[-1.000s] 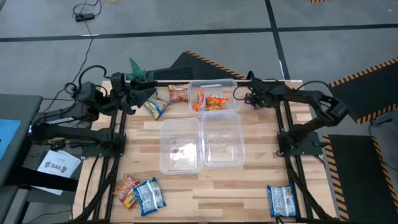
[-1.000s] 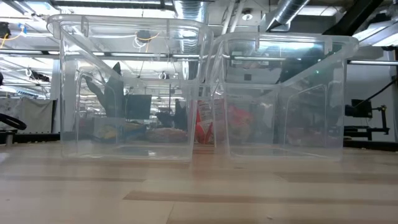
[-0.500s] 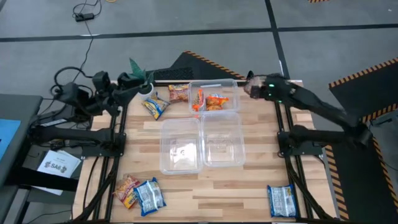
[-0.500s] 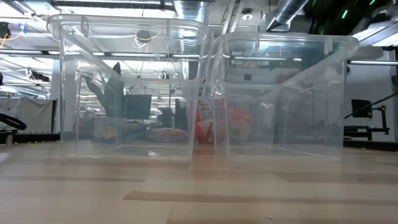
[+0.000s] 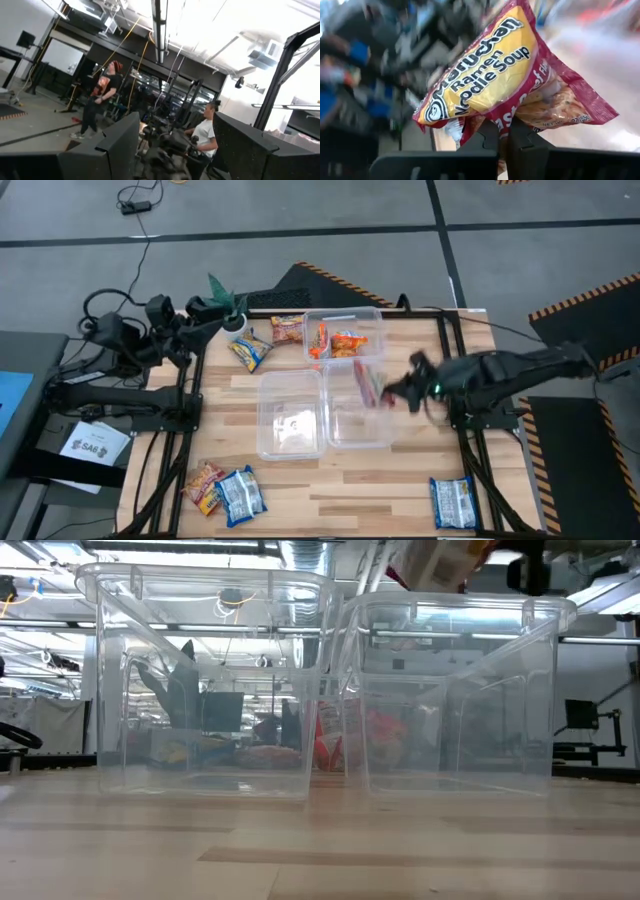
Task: Sort Maruchan noodles
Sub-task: Put the top right red noodle pack into the bottom right transparent bin
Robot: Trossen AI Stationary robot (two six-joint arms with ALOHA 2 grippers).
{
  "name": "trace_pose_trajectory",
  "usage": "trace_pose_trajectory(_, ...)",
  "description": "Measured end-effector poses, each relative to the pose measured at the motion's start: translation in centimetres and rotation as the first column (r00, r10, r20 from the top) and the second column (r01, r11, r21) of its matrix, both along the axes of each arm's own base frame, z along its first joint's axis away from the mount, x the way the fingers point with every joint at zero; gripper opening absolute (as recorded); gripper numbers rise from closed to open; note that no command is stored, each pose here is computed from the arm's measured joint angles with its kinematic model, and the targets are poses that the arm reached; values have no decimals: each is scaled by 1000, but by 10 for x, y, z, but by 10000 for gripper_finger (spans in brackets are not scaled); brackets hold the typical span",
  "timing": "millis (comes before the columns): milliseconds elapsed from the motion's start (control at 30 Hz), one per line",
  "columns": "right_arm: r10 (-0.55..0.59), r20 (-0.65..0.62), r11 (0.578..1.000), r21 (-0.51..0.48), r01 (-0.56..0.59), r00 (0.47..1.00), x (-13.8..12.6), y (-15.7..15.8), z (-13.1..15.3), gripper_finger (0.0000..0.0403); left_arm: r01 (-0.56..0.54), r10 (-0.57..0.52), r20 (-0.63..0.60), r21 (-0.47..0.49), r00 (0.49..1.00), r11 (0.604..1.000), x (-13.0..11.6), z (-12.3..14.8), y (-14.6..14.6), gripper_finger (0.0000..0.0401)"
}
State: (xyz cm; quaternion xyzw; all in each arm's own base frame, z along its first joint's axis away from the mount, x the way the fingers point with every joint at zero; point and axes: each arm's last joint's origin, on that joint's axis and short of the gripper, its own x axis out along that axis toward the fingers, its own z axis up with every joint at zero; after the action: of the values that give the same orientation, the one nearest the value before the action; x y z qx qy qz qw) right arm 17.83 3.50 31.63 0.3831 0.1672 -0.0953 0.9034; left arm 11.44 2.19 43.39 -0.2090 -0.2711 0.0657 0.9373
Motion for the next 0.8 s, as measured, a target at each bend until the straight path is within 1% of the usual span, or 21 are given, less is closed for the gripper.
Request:
trace_pose_trajectory(67, 45, -66, 999, 4, -45, 997, 8, 17, -4, 16, 4, -4, -11, -8, 1000, 1000, 1, -1, 0, 238)
trace_pose_trajectory(200, 85, -224, 996, -20, -92, 971, 25, 39, -13, 16, 9, -9, -26, -14, 1000, 1000, 4, -3, 1, 238)
trace_pose_trajectory(367, 83, -348, 991, -73, -115, 934, 45, 48, -12, 16, 21, -22, -37, -24, 999, 999, 7, -4, 1, 238)
trace_pose_trajectory(533, 88, -419, 978, -135, -158, 904, 61, 53, -6, 16, 38, -39, -51, -19, 998, 999, 8, -5, 0, 238)
trace_pose_trajectory(633, 97, -473, 963, -179, -203, 876, 68, 55, -4, 16, 44, -45, -56, -18, 997, 999, 8, -5, 0, 238)
trace_pose_trajectory(700, 116, -488, 944, -217, -249, 865, 73, 57, -1, 16, 44, -45, -58, -20, 997, 999, 8, -6, 0, 238)
trace_pose_trajectory(800, 129, -539, 916, -257, -308, 833, 77, 59, 0, 16, 44, -46, -60, -20, 997, 999, 8, -6, 0, 238)
